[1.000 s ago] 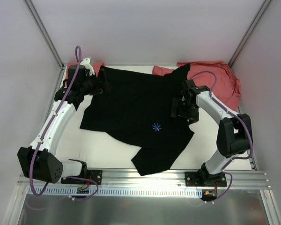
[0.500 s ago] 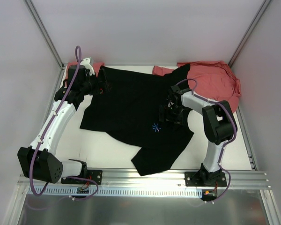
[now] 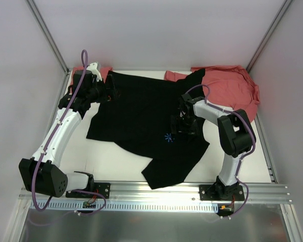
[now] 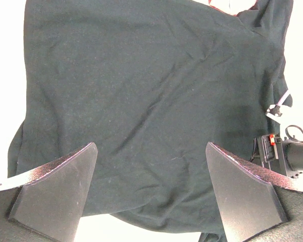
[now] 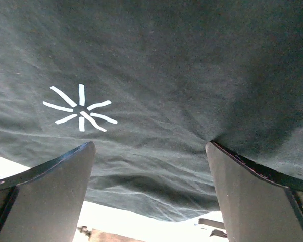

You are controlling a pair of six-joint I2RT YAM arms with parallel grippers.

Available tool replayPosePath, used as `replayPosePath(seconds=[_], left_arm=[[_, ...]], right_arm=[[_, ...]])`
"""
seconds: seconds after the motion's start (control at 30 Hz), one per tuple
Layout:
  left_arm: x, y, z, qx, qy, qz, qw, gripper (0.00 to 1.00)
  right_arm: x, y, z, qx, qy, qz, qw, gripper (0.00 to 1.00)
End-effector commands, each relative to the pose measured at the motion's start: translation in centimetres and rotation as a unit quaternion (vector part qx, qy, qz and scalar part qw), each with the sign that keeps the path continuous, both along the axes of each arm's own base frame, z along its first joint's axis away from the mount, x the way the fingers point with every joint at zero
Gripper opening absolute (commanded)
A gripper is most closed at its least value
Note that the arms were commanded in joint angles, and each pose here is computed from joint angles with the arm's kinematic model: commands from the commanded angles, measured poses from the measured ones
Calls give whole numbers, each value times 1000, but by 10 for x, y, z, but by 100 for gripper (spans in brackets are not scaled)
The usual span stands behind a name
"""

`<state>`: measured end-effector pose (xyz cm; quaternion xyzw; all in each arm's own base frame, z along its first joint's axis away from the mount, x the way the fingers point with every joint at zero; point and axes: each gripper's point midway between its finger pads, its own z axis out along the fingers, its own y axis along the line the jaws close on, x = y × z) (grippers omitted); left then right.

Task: Fold and stack the t-shirts
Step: Flatten out the tshirt

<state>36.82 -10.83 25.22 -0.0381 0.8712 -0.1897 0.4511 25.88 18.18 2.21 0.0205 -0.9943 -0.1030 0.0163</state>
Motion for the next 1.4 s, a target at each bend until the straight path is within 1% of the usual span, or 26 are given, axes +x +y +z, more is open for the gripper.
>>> replayPosePath(seconds=[0.0, 0.03, 0.27, 0.3, 0.47, 0.63, 0.8, 0.87, 0.97, 1.0, 1.07, 1.1, 1.13, 1.2, 1.23, 1.3, 1.33, 1.37], left_arm=[[0, 4, 15, 10, -25, 3, 1000, 92], [0, 4, 14, 11, -24, 2, 1000, 92], [-3, 9, 16, 22, -27, 7, 999, 92], [-4, 9, 16, 22, -28, 7, 999, 92], [-4, 9, 15, 22, -28, 8, 999, 93], [-3, 8, 12, 18, -25, 7, 1000, 93], [-2, 9, 13, 19, -27, 9, 999, 93], [-2, 9, 15, 19, -30, 10, 999, 93], [0, 10, 17, 22, -33, 10, 999, 94], [2, 9, 17, 22, -32, 6, 999, 96], [7, 5, 17, 24, -32, -7, 999, 99], [10, 2, 20, 20, -37, -17, 999, 99], [14, 1, 20, 21, -39, -20, 999, 99], [30, 1, 14, 21, -34, -18, 999, 98], [39, 4, 13, 24, -37, -15, 999, 99], [64, 8, 5, 37, -34, -11, 999, 99], [77, 15, 2, 51, -39, -11, 998, 97], [97, 17, -6, 60, -36, -13, 997, 96]], right_arm=[[-15, -43, -20, -99, 9, 31, 995, 99], [-14, -48, -20, -111, 7, 30, 993, 100], [-15, -54, -17, -114, 15, 9, 993, 100], [-12, -61, -16, -137, 6, 5, 991, 99], [0, -85, 7, -179, -19, -2, 984, 99], [4, -97, 14, -173, -18, -18, 985, 99], [6, -88, 23, -144, -26, -25, 989, 99], [13, -83, 35, -127, -51, -35, 990, 100], [29, -67, 63, -85, -85, -40, 992, 99], [43, -60, 85, -70, -113, -43, 990, 99], [62, -56, 110, -57, -146, -47, 987, 99], [82, -44, 136, -28, -176, -45, 983, 100], [94, -45, 149, -22, -192, -49, 980, 99], [117, -39, 175, 4, -219, -54, 974, 99], [141, -38, 197, 17, -245, -64, 967, 99], [161, -36, 215, 40, -257, -71, 963, 99], [186, -37, 228, 56, -279, -85, 955, 100], [195, -34, 234, 81, -281, -89, 952, 99]])
